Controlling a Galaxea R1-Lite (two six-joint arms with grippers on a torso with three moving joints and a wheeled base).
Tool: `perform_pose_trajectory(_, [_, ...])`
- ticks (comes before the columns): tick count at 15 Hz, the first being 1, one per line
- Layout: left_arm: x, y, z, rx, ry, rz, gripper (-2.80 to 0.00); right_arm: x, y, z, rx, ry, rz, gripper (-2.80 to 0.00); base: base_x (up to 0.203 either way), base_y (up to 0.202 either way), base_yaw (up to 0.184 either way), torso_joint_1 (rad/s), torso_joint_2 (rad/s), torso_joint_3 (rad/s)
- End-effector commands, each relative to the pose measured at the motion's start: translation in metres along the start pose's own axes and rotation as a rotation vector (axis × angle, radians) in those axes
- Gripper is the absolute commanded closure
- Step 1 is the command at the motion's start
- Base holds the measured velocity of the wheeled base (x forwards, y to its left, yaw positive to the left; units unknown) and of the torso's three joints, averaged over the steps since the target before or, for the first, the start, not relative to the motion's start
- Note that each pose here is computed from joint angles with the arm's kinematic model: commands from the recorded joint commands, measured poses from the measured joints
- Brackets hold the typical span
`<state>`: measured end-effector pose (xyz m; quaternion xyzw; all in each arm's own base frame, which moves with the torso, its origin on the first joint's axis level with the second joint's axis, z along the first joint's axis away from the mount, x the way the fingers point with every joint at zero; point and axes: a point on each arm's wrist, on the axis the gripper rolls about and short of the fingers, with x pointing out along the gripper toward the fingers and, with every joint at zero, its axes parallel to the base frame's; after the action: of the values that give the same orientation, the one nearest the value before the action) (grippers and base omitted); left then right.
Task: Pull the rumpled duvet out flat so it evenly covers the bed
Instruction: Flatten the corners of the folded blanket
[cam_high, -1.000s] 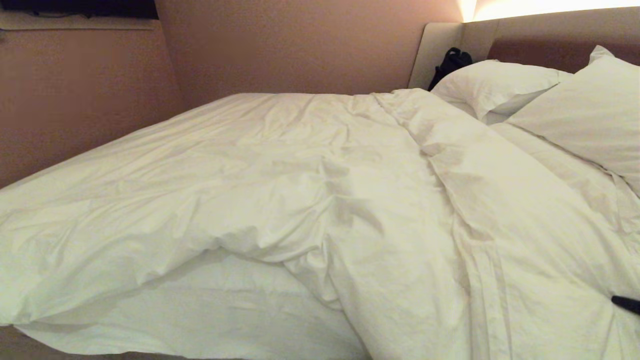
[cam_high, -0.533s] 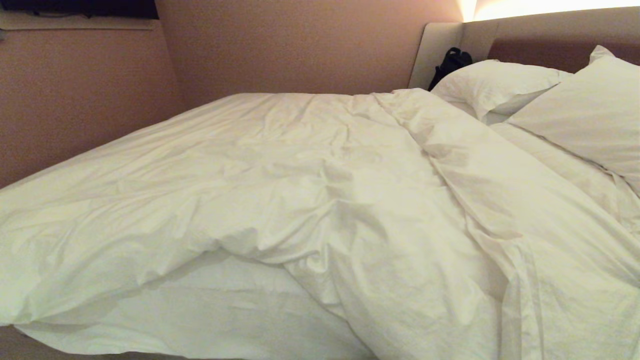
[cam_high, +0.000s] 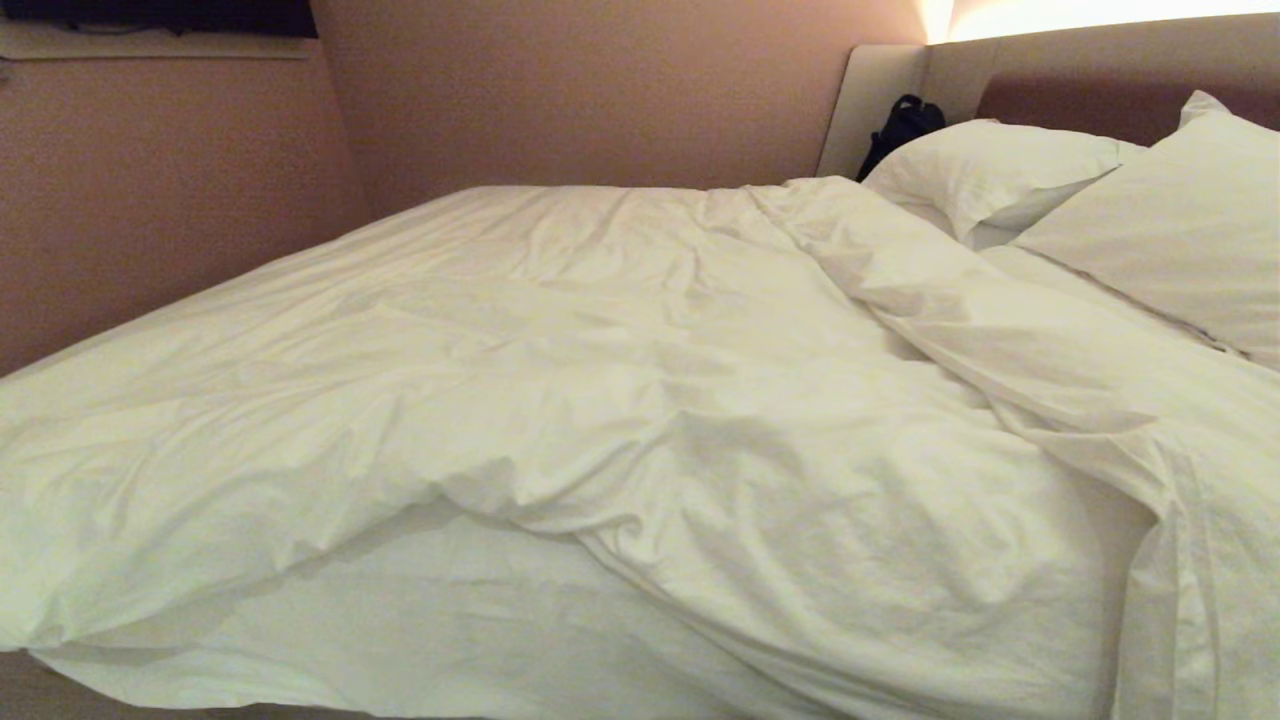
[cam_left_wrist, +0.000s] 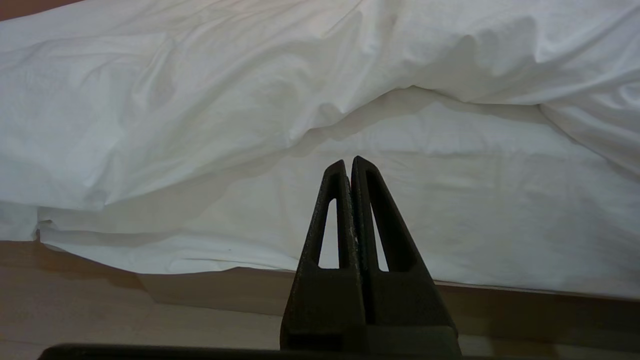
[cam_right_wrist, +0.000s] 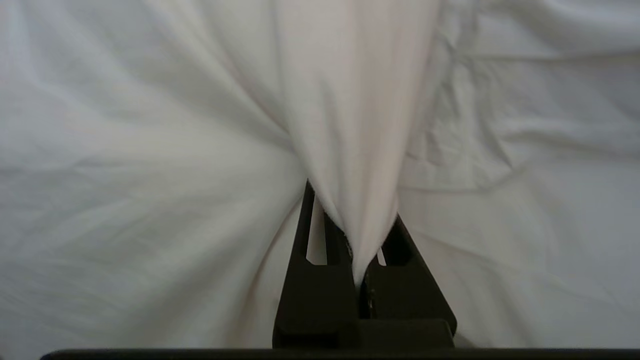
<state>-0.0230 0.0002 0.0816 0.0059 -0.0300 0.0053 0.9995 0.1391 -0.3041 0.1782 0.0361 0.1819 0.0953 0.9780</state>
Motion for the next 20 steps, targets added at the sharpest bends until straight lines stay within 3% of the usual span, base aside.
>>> perform_pose_trajectory(1, [0.0,0.0,0.0,0.0,-0.001,0.0,0.0,-0.003,0.009,-0.009,0.258,0.06,0.078,0.0,0.0,0.0,0.0,0.0,0.0,0.0])
perform_pose_trajectory(7, [0.0,0.0,0.0,0.0,0.0,0.0,0.0,-0.006,-0.01,-0.011,0.313,0.109,0.062,0.0,0.0,0.0,0.0,0.0,0.0,0.0])
perform_pose_trajectory(16, [0.0,0.0,0.0,0.0,-0.001,0.0,0.0,-0.002,-0.014,-0.018,0.318,0.126,0.071,0.0,0.0,0.0,0.0,0.0,0.0,0.0])
perform_pose_trajectory(17, [0.0,0.0,0.0,0.0,-0.001,0.0,0.0,-0.002,-0.014,-0.019,0.319,0.142,0.067,-1.14,0.0,0.0,0.0,0.0,0.0,0.0])
perform_pose_trajectory(18, [0.0,0.0,0.0,0.0,0.0,0.0,0.0,-0.002,-0.013,-0.019,0.316,0.154,0.063,-2.8,0.0,0.0,0.0,0.0,0.0,0.0])
perform_pose_trajectory(20, [0.0,0.0,0.0,0.0,0.0,0.0,0.0,-0.003,-0.011,-0.017,0.312,0.163,0.06,-2.8,0.0,0.0,0.0,0.0,0.0,0.0])
